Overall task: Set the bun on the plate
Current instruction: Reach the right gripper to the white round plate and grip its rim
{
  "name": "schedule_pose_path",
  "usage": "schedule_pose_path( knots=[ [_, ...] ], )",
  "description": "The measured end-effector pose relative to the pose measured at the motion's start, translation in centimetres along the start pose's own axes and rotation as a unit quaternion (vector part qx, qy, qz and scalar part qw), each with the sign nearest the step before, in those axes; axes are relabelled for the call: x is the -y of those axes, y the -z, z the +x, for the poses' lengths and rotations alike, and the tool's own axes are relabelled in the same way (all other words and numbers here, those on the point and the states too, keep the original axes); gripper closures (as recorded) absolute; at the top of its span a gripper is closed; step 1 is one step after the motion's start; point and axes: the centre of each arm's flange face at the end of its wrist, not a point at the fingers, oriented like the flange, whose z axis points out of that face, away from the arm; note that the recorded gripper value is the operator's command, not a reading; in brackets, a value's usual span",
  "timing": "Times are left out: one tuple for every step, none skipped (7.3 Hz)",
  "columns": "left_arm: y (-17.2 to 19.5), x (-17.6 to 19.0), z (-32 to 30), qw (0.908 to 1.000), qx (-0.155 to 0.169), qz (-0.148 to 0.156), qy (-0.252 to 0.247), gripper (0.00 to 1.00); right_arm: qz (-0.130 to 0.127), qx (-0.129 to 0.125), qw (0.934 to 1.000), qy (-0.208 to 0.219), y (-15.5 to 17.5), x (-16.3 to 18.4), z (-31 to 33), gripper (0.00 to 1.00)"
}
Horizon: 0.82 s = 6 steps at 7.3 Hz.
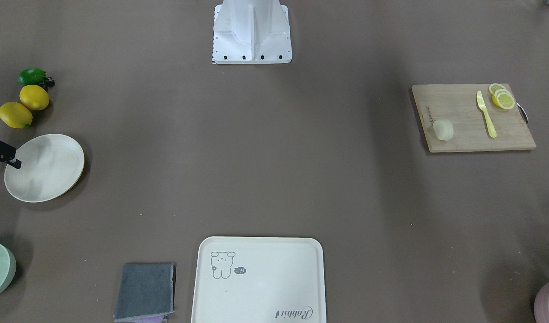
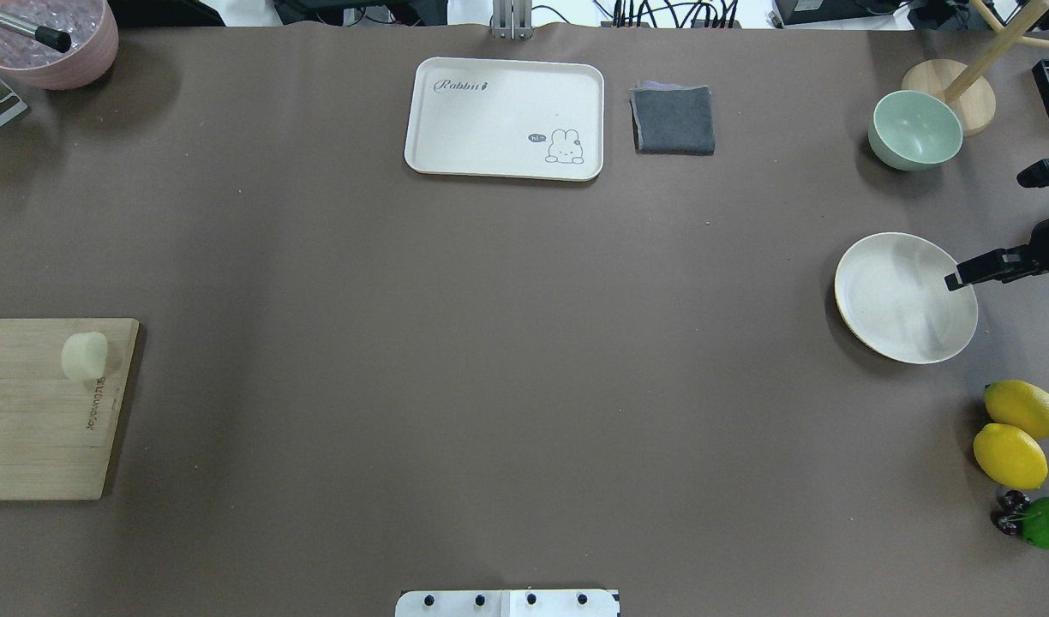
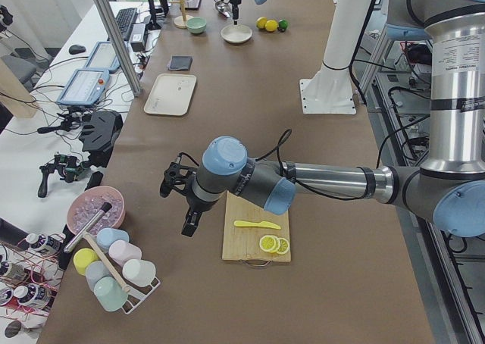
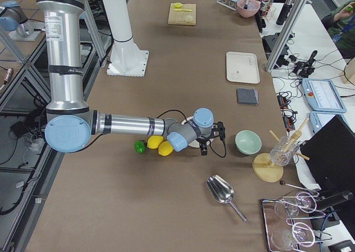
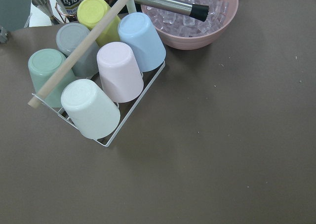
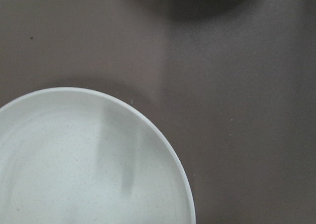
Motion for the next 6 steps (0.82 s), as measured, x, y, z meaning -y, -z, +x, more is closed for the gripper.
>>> schedule_pose_path(
  knots=[
    [0.0, 0.1, 0.0, 1.0000, 0.000, 0.000, -0.001, 0.02, -0.003, -0.001, 1.0000, 0.007, -0.6, -0.7, -0.1, 0.11],
    [0.0, 0.2, 0.1, 1.0000, 0.000, 0.001, -0.001, 0.02, -0.006, -0.006, 0.9999, 0.011, -1.2, -1.2, -0.1, 0.50],
    [0.1, 0.3, 0.2, 1.0000, 0.000, 0.002, -0.002, 0.02, -0.009, -0.011, 0.9998, 0.012, -1.6, -1.7, 0.1, 0.85],
    [0.2, 0.4, 0.2, 1.0000, -0.001, 0.003, -0.003, 0.02, -0.011, -0.013, 0.9998, 0.012, -1.8, -2.1, 0.3, 1.00],
    [0.2, 0.5, 0.3, 1.0000, -0.001, 0.003, -0.004, 0.02, -0.011, -0.014, 0.9998, 0.012, -1.8, -2.3, 0.4, 1.00],
    [0.3, 0.5, 0.3, 1.0000, -0.001, 0.004, -0.004, 0.02, -0.010, -0.014, 0.9998, 0.012, -1.7, -2.3, 0.3, 1.00]
  ],
)
